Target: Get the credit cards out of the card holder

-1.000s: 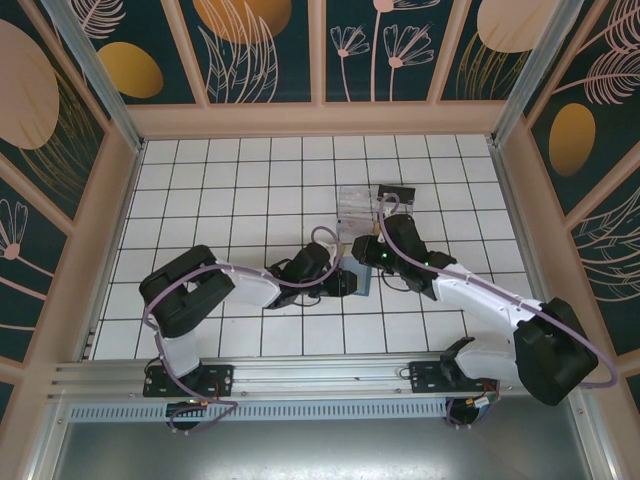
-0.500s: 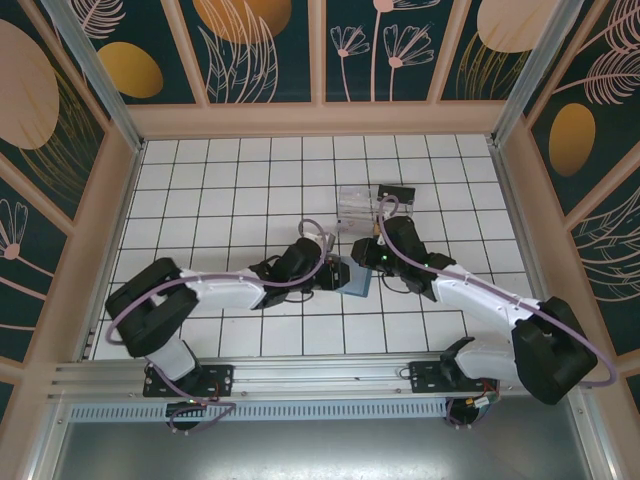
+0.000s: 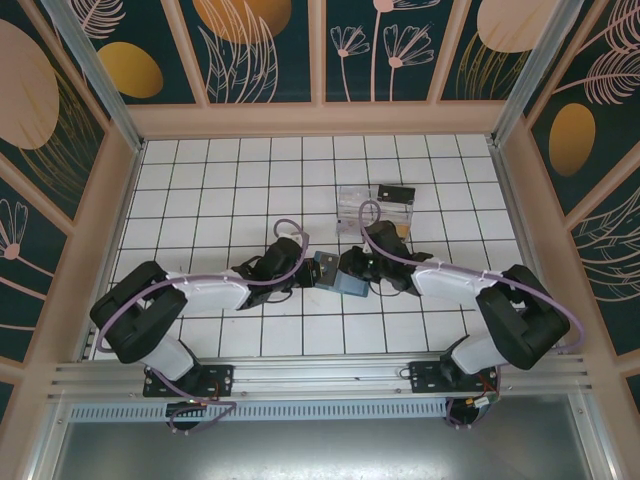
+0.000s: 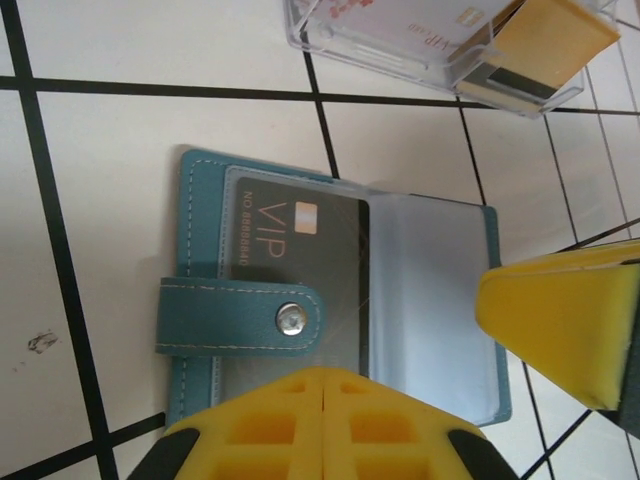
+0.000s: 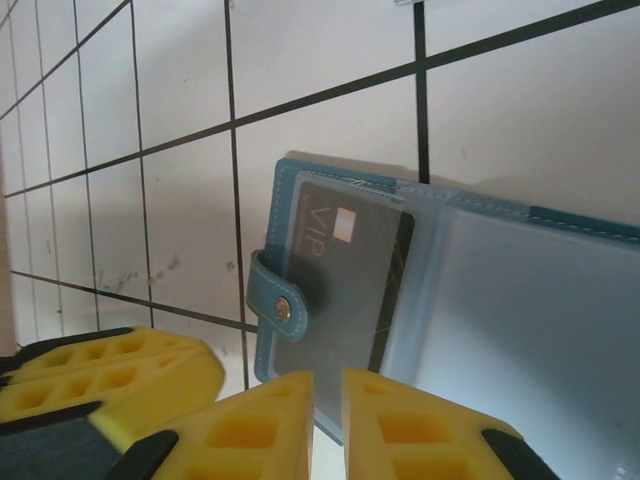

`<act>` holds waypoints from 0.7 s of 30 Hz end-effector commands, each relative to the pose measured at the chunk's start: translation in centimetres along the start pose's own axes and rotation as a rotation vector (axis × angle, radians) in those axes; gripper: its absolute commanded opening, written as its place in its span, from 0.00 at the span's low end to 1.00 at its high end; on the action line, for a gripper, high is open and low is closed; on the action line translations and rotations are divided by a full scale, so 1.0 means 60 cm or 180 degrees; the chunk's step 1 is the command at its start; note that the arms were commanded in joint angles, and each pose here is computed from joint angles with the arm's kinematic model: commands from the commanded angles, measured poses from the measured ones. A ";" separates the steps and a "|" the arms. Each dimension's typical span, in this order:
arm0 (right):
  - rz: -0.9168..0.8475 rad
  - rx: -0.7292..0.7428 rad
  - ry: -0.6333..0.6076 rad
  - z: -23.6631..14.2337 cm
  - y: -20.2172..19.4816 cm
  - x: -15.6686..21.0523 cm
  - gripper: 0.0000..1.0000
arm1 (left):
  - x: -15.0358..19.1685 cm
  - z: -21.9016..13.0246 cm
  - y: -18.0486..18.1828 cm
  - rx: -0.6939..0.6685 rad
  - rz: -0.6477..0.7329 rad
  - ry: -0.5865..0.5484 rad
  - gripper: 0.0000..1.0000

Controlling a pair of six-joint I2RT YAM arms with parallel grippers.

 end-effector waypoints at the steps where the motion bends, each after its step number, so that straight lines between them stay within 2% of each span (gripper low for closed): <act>1: 0.0125 -0.0208 0.0082 0.009 0.008 0.005 0.16 | 0.006 0.012 0.014 -0.0058 0.0046 0.0062 0.06; 7: 0.0219 -0.0177 0.0212 0.027 -0.002 0.012 0.15 | 0.010 0.020 0.030 -0.0234 0.0042 0.0091 0.06; 21: 0.0355 0.0039 0.0298 0.046 -0.036 0.014 0.14 | 0.032 0.038 0.043 -0.0213 -0.0053 0.0242 0.05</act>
Point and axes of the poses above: each hand's point on the last joint's axis, 136 mm out from that joint toward the fingers, its own z axis out along the fingers, its own y axis along the line the jaws close on, x = y × z, the point moved 10 cm from there along -z, back along the fingers, and after that the axes turned 8 degrees about z, right-handed, at the moved point
